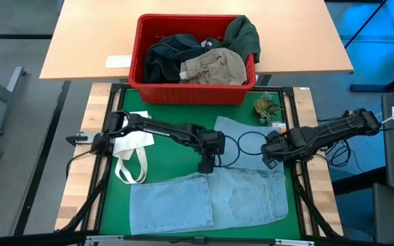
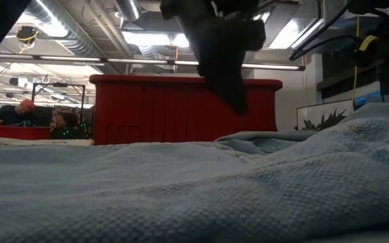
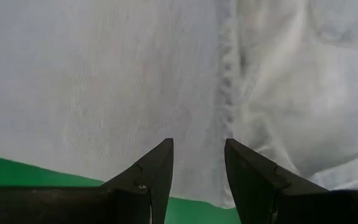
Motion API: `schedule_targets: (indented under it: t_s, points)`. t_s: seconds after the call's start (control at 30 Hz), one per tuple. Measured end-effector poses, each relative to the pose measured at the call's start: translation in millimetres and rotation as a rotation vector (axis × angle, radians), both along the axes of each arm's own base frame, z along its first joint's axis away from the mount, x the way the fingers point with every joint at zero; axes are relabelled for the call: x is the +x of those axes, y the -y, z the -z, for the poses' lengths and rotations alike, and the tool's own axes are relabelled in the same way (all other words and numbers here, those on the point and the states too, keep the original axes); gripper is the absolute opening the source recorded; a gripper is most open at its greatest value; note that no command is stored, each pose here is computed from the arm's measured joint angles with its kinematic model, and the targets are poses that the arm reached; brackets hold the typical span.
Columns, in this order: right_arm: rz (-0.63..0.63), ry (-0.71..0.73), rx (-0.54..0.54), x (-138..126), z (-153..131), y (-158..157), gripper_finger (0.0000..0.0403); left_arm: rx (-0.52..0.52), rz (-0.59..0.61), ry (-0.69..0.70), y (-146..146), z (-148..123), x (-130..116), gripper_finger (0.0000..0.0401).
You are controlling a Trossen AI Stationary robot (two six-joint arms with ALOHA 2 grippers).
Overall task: Fold Laundry from Bin
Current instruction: Fold the light blue jeans
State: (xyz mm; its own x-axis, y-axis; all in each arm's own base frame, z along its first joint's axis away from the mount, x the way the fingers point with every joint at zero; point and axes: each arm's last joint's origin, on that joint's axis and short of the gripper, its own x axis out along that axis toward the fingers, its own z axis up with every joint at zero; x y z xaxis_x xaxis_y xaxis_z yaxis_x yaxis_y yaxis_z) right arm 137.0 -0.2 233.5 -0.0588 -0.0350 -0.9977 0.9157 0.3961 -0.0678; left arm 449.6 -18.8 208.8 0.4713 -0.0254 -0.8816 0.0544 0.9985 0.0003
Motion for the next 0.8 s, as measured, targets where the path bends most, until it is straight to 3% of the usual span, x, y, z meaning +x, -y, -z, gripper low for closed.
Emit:
schedule_targets:
  t_s: [0.23, 0.43, 0.57, 0.8]
  points:
    - [-0.029, 0.0, 0.021, 0.1, 0.0, -0.6, 0.0109, 0.0, 0.005, -0.061, 1.2, 27.0, 5.8, 0.0139]
    - [-0.024, -0.03, 0.094, -2.7, -4.5, -2.7, 0.0137, 0.0, 0.004, -0.058, 0.9, 28.0, 6.5, 0.0139]
    - [-0.026, -0.033, 0.062, -3.9, -22.6, -1.7, 0.0138, -0.003, 0.005, -0.05, 1.0, 27.7, 7.2, 0.0139]
    - [-0.101, 0.227, -0.065, 19.8, -41.9, 1.5, 0.0138, -0.006, 0.023, -0.037, 9.0, 27.1, 8.0, 0.0139]
